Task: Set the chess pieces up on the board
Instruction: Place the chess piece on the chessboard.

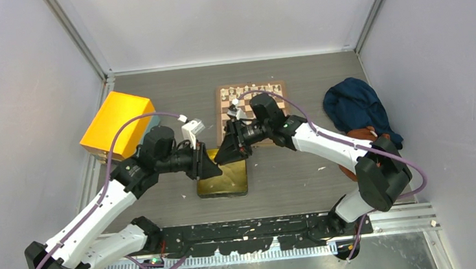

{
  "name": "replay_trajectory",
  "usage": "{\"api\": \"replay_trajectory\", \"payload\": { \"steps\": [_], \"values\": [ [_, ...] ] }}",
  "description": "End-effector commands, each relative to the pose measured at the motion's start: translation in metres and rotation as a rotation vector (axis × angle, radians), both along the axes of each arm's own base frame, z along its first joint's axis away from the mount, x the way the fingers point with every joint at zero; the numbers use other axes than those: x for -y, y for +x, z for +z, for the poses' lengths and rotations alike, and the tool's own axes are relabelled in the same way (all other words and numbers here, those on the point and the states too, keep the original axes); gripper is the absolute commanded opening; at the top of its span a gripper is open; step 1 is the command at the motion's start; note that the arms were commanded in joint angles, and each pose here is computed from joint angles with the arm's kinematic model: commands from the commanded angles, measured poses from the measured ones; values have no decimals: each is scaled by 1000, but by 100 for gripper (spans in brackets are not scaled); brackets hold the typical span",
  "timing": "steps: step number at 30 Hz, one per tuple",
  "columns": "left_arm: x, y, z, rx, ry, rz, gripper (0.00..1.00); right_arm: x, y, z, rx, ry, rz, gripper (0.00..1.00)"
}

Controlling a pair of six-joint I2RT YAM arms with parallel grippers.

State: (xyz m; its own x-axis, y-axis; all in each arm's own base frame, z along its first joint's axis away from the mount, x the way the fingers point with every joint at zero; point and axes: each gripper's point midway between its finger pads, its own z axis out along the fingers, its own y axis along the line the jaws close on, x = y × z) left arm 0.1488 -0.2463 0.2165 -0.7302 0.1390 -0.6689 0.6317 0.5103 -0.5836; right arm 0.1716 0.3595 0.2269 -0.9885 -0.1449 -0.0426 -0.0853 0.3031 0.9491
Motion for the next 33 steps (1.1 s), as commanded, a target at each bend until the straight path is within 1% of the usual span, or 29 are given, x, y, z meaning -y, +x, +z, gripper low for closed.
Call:
{"api": "replay_trajectory", "payload": {
  "steps": [1, 5, 7, 12, 18, 21, 25, 26, 30, 31, 32, 33],
  "values": [
    [4, 5, 17, 52, -55, 6, 0, -1, -2, 14, 21, 60, 20, 38],
    [4, 6, 18, 54, -57, 6, 0, 1, -3, 11, 0, 55, 16, 38],
    [4, 5, 17, 50, -58, 5, 0, -1, -2, 15, 20, 75, 17, 36],
    [4, 4, 16, 48, -58, 4, 0, -1, -2, 15, 18, 80, 17, 28],
    [3, 3, 15, 44, -52, 3, 0, -2, -1, 16, 13, 91, 14, 23],
    [2, 3, 14, 44, -48, 2, 0, -3, -1, 16, 10, 92, 16, 17],
    [0, 4, 13, 49, -35, 14, 0, -3, -1, 16, 8, 97, 18, 3],
    [-1, 5, 12, 50, -31, 21, 3, -3, -1, 17, 9, 99, 18, 1],
    [-6, 6, 12, 63, -19, 48, 25, -3, 0, 18, 13, 105, 17, 1],
    [-7, 6, 12, 63, -16, 55, 33, -4, 0, 19, 14, 106, 17, 1],
    [-9, 7, 11, 64, -8, 63, 44, -4, 1, 19, 14, 105, 16, 1],
    [-10, 7, 11, 67, -4, 70, 51, -4, 2, 19, 17, 106, 14, 1]
  ]
}}
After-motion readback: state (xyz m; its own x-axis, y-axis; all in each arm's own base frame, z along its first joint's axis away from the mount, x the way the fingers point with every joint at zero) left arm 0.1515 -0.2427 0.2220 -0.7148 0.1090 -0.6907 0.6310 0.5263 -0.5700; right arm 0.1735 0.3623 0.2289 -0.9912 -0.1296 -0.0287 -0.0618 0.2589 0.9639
